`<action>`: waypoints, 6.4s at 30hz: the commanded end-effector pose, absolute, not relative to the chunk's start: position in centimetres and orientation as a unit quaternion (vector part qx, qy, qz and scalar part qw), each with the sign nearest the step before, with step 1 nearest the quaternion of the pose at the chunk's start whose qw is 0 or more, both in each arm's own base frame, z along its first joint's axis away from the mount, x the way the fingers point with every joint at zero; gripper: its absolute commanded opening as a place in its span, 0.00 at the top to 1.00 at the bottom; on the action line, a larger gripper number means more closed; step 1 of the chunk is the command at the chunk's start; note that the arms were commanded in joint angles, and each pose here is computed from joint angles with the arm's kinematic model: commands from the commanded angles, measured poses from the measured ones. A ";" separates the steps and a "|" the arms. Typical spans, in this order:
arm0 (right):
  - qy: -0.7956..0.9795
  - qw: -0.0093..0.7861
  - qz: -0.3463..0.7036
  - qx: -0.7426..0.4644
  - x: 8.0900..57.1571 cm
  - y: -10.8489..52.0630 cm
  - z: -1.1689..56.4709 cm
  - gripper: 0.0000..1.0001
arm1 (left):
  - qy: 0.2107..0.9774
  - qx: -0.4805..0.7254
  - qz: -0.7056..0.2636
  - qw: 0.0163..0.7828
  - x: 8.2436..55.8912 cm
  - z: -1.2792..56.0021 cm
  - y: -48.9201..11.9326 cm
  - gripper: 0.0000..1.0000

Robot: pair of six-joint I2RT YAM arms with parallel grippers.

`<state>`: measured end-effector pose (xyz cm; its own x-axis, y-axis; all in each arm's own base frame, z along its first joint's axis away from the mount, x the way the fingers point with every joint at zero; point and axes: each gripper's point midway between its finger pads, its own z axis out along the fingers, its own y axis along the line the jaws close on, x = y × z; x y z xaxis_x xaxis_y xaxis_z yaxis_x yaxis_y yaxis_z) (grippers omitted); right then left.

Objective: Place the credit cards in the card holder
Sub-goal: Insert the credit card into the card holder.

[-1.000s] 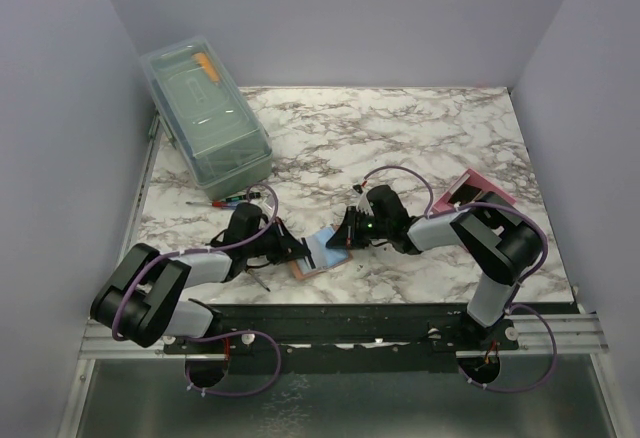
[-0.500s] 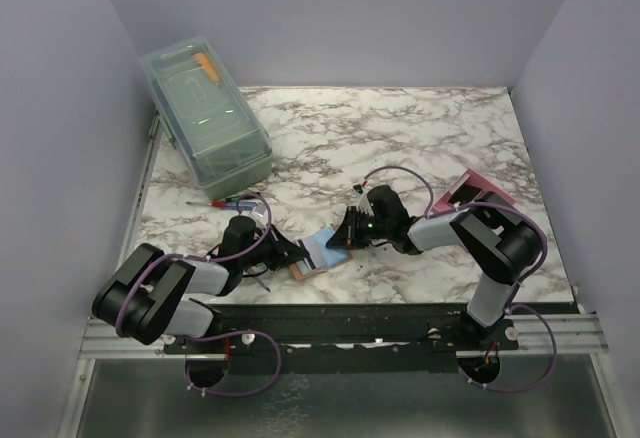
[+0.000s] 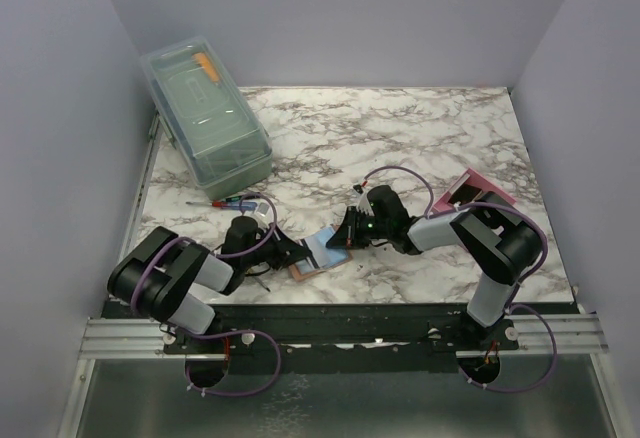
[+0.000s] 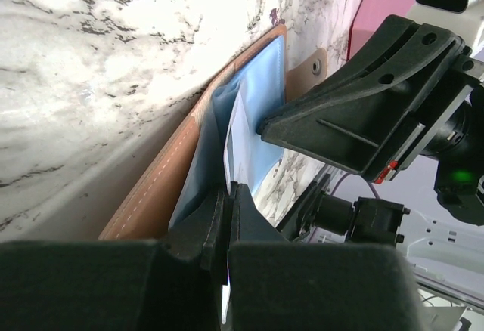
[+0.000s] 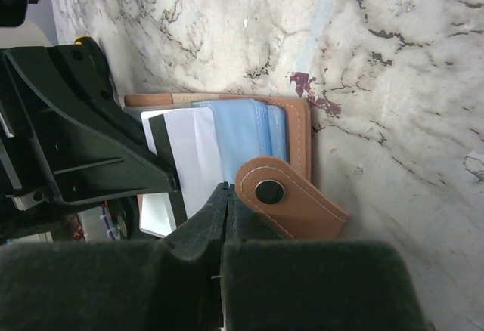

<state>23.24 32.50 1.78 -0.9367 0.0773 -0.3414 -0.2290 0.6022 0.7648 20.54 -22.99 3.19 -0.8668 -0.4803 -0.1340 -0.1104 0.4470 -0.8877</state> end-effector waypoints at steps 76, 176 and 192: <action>0.917 0.153 0.368 -0.012 21.1 25.9 1.0 0.76 | 0.903 -0.089 -0.374 0.194 20.7 3.6 -25.3 0.86; 0.886 0.165 0.430 -0.056 22.1 28.4 5.0 0.56 | 0.927 -0.064 -0.319 0.186 20.1 0.4 -26.1 1.00; 0.883 0.172 0.431 -0.068 22.1 28.9 6.2 0.60 | 0.926 -0.061 -0.322 0.186 20.1 0.5 -26.1 1.00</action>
